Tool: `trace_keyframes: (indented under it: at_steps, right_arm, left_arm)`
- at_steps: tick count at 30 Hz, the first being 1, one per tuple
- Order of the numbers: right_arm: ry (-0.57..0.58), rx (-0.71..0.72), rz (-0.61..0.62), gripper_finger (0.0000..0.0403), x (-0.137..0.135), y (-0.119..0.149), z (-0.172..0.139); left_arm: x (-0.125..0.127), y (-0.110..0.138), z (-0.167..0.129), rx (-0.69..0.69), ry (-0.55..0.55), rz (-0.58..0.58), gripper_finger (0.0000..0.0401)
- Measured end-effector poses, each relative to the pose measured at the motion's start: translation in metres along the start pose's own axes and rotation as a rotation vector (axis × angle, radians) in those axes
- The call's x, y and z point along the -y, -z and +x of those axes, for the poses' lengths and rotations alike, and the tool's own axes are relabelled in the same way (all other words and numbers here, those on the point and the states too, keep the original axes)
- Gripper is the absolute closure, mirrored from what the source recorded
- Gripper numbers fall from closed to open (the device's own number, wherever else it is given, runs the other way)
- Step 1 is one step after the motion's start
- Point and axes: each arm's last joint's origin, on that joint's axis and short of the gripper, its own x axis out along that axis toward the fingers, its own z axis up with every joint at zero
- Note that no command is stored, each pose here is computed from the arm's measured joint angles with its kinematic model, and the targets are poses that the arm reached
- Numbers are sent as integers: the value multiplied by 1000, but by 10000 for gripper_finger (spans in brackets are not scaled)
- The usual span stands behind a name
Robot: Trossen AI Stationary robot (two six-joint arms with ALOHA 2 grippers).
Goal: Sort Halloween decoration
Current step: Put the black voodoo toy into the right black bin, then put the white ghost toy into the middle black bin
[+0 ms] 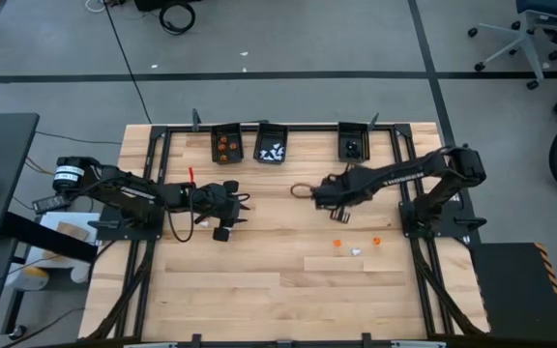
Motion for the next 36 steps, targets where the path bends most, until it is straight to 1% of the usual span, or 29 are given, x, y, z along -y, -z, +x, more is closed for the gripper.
trace_keyframes:
  at_steps: [7, 9, 14, 16, 21, 24, 28, 31, 34, 36]
  right_arm:
    - [226, -17, 50, 356, 47, -11, 20]
    - [254, -29, 68, 356, 61, -14, 27]
    - [265, -45, 141, 356, 99, -21, 46]
    - [235, -47, 167, 354, 113, -23, 53]
    - [23, -32, 276, 340, 139, -22, 70]
    - [-39, -63, 306, 321, 148, -15, 79]
    - [-99, -69, 341, 279, 154, -11, 85]
    - [-103, -46, 364, 252, 156, -12, 84]
    - [-105, -13, 397, 237, 157, -13, 78]
    - [-105, -10, 427, 235, 156, -10, 71]
  left_arm:
    - [0, 0, 0, -2, 1, 0, 257]
    - [0, 0, 0, -2, 1, 0, 257]
    - [0, 0, 0, -1, 0, 0, 257]
    - [0, 0, 0, -2, 1, 0, 257]
    - [0, 0, 0, -2, 1, 0, 257]
    - [0, 0, 0, -2, 1, 0, 257]
    - [0, 0, 0, -2, 1, 1, 257]
    - [0, 0, 0, -2, 1, 5, 257]
    - [0, 0, 0, -2, 1, 4, 257]
    - [0, 0, 0, -3, 1, 4, 257]
